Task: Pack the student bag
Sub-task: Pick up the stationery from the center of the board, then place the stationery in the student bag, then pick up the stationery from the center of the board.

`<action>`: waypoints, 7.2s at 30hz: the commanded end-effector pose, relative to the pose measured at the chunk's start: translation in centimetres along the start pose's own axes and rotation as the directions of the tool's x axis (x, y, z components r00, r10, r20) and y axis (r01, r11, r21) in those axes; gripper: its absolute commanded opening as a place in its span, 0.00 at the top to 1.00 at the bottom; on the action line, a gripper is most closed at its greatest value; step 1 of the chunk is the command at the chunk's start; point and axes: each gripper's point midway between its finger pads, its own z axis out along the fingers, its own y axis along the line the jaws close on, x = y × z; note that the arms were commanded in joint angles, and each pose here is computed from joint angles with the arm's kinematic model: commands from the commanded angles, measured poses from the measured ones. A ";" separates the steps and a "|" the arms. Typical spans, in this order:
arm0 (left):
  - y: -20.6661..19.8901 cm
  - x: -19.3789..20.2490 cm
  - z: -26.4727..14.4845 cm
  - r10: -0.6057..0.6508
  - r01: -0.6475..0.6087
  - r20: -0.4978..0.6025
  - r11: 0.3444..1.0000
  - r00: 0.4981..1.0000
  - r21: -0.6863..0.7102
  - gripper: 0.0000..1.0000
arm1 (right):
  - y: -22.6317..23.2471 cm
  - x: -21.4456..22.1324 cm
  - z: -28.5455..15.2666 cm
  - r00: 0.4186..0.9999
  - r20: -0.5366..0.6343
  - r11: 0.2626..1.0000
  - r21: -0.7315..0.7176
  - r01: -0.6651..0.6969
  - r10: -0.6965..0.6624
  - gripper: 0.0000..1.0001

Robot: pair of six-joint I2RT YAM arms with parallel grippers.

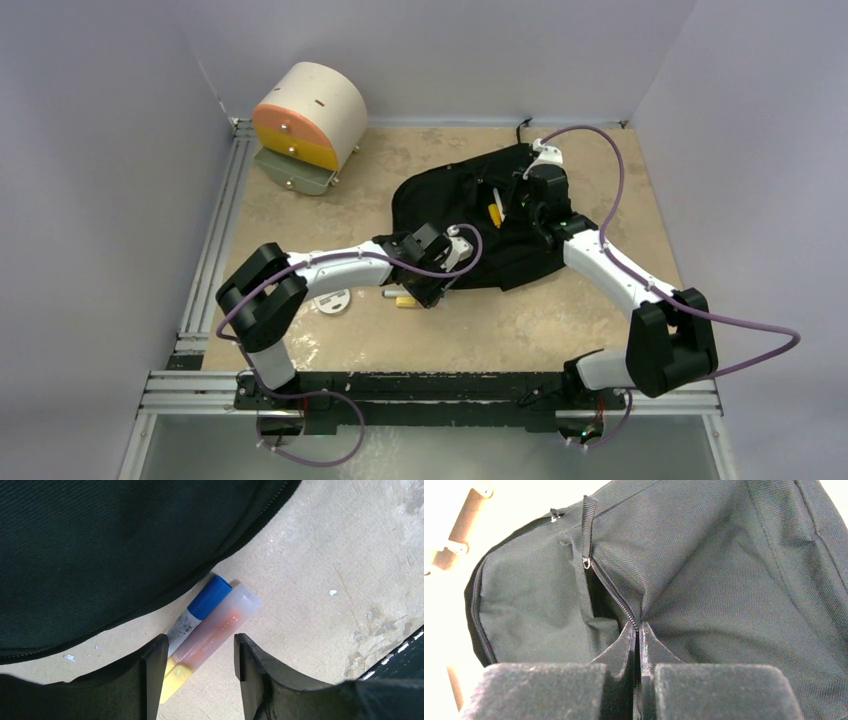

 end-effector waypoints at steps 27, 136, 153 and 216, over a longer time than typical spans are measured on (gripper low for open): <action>-3.6 -1.4 -3.2 0.043 -0.044 0.030 0.999 0.999 0.005 0.51 | 2.1 -2.0 -0.3 0.998 0.049 0.996 -0.087 -0.026 0.031 1.00; 0.5 -22.8 -2.1 -0.494 0.384 0.215 0.831 0.843 0.402 1.00 | 2.4 -1.5 -0.7 0.999 0.020 0.994 -0.105 -0.041 0.044 1.00; 3.4 -25.8 -1.2 -0.666 0.521 0.151 0.686 0.730 0.508 1.00 | 2.4 -1.1 -0.5 0.999 0.011 0.993 -0.111 -0.039 0.041 1.00; 3.0 -18.6 -10.3 -0.481 0.314 0.411 0.856 0.774 0.411 0.54 | 2.0 -1.0 -0.5 0.999 0.016 0.995 -0.089 -0.036 0.038 1.00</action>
